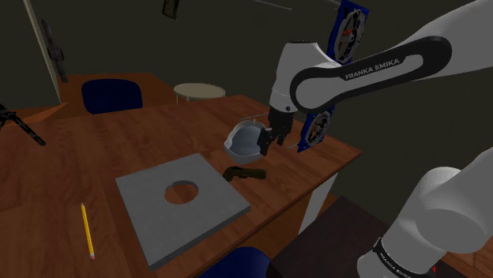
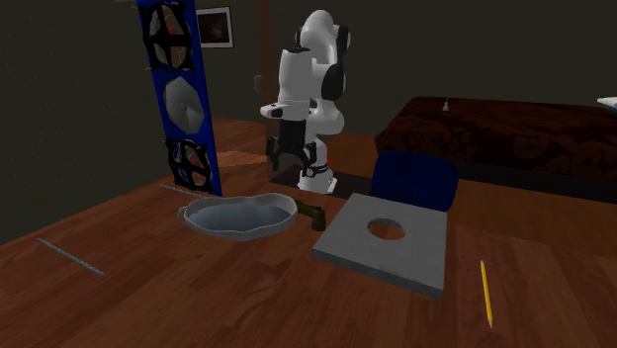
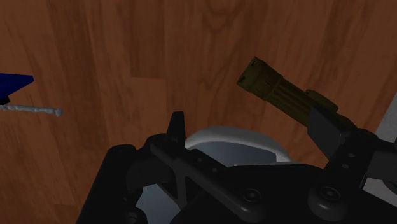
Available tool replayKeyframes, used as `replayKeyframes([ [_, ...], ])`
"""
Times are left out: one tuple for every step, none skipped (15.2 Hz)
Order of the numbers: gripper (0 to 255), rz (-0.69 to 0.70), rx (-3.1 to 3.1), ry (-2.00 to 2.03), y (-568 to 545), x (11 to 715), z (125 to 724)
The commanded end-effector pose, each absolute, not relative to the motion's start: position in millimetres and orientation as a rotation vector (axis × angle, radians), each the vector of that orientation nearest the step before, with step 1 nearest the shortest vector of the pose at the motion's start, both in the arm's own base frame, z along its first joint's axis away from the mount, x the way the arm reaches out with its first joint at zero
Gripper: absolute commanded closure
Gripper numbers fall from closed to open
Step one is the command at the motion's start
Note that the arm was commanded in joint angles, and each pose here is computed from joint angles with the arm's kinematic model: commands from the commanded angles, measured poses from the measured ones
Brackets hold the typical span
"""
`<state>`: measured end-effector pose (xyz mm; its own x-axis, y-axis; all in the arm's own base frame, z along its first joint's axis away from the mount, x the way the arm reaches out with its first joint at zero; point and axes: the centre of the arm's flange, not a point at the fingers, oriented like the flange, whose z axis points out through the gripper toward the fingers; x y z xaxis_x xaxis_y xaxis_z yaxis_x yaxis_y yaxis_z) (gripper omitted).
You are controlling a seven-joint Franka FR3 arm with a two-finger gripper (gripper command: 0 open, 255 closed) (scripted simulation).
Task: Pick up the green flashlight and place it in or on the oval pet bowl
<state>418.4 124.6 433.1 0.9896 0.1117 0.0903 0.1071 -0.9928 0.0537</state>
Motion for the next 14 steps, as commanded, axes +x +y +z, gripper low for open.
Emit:
replayKeyframes([
  [0, 0.144, 3.085, 0.170, 124.7, 418.5, 432.9],
  [0, 0.144, 3.085, 0.170, 124.7, 418.5, 432.9],
  [0, 0.144, 3.085, 0.170, 124.7, 418.5, 432.9],
  [255, 0.144, 3.085, 0.170, 124.7, 418.5, 432.9],
  [255, 0.144, 3.085, 0.170, 124.7, 418.5, 432.9],
  [255, 0.144, 3.085, 0.170, 124.7, 418.5, 432.9],
  [255, 0.144, 3.085, 0.170, 124.7, 418.5, 432.9],
  [255, 0.144, 3.085, 0.170, 124.7, 418.5, 432.9],
  [255, 0.144, 3.085, 0.170, 124.7, 418.5, 432.9],
  [255, 0.144, 3.085, 0.170, 124.7, 418.5, 432.9],
  [255, 0.144, 3.085, 0.170, 124.7, 418.5, 432.9],
  [255, 0.144, 3.085, 0.170, 124.7, 418.5, 432.9],
  [255, 0.144, 3.085, 0.170, 124.7, 418.5, 432.9],
  [0, 0.144, 3.085, 0.170, 124.7, 418.5, 432.9],
])
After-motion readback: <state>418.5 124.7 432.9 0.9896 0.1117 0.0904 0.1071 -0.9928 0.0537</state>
